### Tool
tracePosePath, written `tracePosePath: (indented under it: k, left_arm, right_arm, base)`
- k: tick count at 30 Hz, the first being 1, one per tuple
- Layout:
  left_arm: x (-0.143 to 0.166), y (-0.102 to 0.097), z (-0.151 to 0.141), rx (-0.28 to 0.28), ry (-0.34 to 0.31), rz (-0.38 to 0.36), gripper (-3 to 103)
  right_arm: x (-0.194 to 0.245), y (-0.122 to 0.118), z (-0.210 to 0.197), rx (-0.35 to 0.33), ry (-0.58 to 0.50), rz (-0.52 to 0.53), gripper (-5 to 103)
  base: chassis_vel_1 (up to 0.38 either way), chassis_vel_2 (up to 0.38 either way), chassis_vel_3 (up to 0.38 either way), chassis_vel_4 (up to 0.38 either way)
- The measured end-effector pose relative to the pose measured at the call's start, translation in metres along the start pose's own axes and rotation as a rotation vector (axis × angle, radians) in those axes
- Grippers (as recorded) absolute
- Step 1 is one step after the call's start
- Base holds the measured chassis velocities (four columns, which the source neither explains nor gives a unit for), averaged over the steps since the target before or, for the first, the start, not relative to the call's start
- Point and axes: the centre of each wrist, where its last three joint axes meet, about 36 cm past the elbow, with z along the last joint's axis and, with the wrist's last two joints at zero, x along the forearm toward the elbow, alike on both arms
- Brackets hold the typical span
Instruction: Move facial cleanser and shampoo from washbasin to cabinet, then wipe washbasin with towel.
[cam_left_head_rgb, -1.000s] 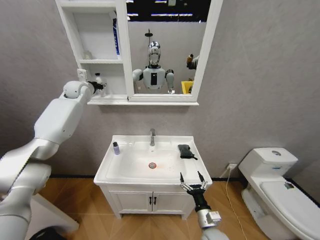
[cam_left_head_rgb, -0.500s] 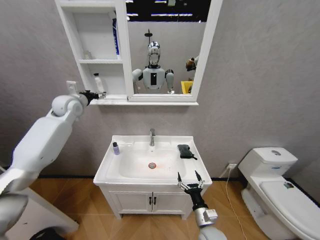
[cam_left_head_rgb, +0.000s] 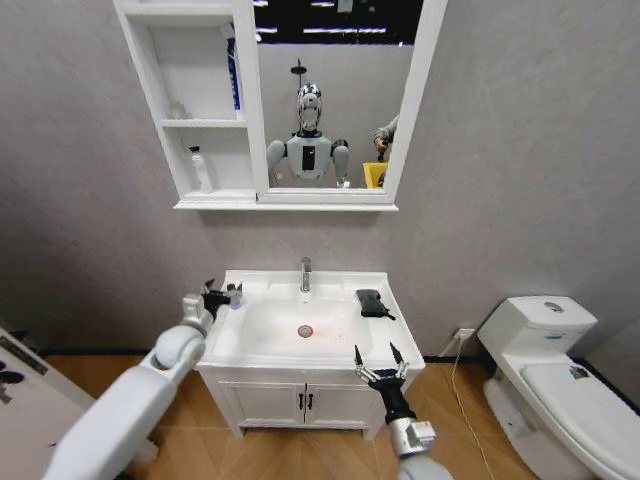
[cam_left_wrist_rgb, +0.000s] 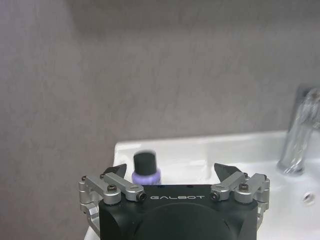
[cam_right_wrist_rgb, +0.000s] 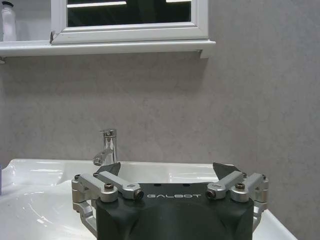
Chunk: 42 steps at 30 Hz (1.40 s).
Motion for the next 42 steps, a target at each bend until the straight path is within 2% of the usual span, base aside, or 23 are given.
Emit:
tracePosePath:
  k: [7, 15, 29, 31, 34, 36, 37, 41, 42]
  left_arm:
    - [-0.034, 0.011, 0.028, -0.009, 0.055, -0.049, 99]
    - [-0.055, 0.023, 0.037, 0.0, 0.09, -0.086, 99]
    - [-0.093, 0.009, 0.041, 0.032, 0.075, -0.076, 97]
    - [-0.098, 0.008, 0.045, 0.045, 0.072, -0.065, 86]
    - [-0.099, 0.008, 0.046, 0.046, 0.073, -0.063, 81]
    - [-0.1, 0.011, 0.047, 0.047, 0.068, -0.057, 70]
    - [-0.1, 0.011, 0.047, 0.047, 0.068, -0.057, 70]
    - [-0.098, 0.022, 0.044, 0.037, 0.058, -0.06, 48]
    - [-0.098, 0.022, 0.044, 0.037, 0.058, -0.06, 48]
  right_arm:
    - [0.006, -0.009, -0.001, 0.001, 0.004, 0.013, 100]
    - [0.006, -0.01, 0.0, -0.002, 0.006, 0.012, 100]
    - [0.005, -0.011, 0.001, 0.0, 0.01, 0.012, 100]
    - [0.006, -0.013, 0.002, 0.001, 0.01, 0.016, 100]
    - [0.007, -0.014, 0.002, 0.001, 0.011, 0.018, 100]
    - [0.009, -0.016, 0.005, 0.002, 0.014, 0.024, 100]
    - [0.009, -0.016, 0.005, 0.002, 0.014, 0.024, 100]
    - [0.01, -0.016, 0.005, 0.001, 0.013, 0.023, 100]
    - [0.01, -0.016, 0.005, 0.001, 0.013, 0.023, 100]
  base:
    - [0.0, 0.0, 0.0, 0.0]
    - [0.0, 0.0, 0.0, 0.0]
    - [0.0, 0.0, 0.0, 0.0]
    - [0.0, 0.0, 0.0, 0.0]
    - [0.0, 0.0, 0.0, 0.0]
    - [0.0, 0.0, 0.0, 0.0]
    - [0.0, 0.0, 0.0, 0.0]
    - [0.0, 0.0, 0.0, 0.0]
    - [0.0, 0.0, 0.0, 0.0]
